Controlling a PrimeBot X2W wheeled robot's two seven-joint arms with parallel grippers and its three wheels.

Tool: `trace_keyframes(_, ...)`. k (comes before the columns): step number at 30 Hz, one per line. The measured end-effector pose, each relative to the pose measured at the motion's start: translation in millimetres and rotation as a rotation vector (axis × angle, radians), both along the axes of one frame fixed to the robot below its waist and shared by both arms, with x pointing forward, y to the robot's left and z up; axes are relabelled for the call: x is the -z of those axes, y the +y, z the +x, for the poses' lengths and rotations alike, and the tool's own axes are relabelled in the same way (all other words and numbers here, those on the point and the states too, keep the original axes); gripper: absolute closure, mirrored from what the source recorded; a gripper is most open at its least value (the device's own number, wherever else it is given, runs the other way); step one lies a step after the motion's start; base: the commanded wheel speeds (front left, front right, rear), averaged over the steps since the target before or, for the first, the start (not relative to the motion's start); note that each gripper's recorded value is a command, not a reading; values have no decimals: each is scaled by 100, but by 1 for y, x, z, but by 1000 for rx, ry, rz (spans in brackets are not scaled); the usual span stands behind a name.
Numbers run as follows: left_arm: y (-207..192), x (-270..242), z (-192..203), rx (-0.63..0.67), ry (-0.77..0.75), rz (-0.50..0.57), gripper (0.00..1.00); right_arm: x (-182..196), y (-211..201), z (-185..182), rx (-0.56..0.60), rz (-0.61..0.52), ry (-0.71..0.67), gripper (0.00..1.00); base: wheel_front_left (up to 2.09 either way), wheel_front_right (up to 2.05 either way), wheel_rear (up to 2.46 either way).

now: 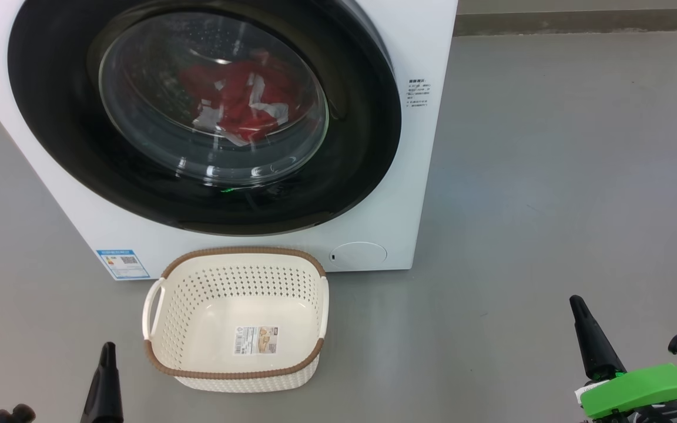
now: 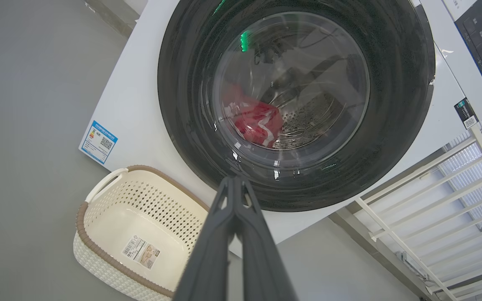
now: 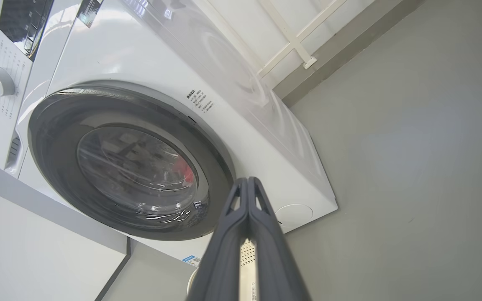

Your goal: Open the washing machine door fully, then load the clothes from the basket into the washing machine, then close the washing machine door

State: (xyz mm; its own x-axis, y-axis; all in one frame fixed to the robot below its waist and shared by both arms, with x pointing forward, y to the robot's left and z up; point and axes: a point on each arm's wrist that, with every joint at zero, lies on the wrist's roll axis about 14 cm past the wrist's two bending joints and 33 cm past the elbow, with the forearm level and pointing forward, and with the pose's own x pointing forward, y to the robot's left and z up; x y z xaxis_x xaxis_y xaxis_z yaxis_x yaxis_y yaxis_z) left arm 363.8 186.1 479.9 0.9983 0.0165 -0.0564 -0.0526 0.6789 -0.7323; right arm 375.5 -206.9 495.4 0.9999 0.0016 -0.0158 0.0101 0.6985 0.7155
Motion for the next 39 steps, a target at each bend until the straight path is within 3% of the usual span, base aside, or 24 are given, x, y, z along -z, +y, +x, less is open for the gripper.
trace_keyframes(39,2,2,7,-14,33,-392,100,10,-3,0,46,406,51,100,0,0,0)
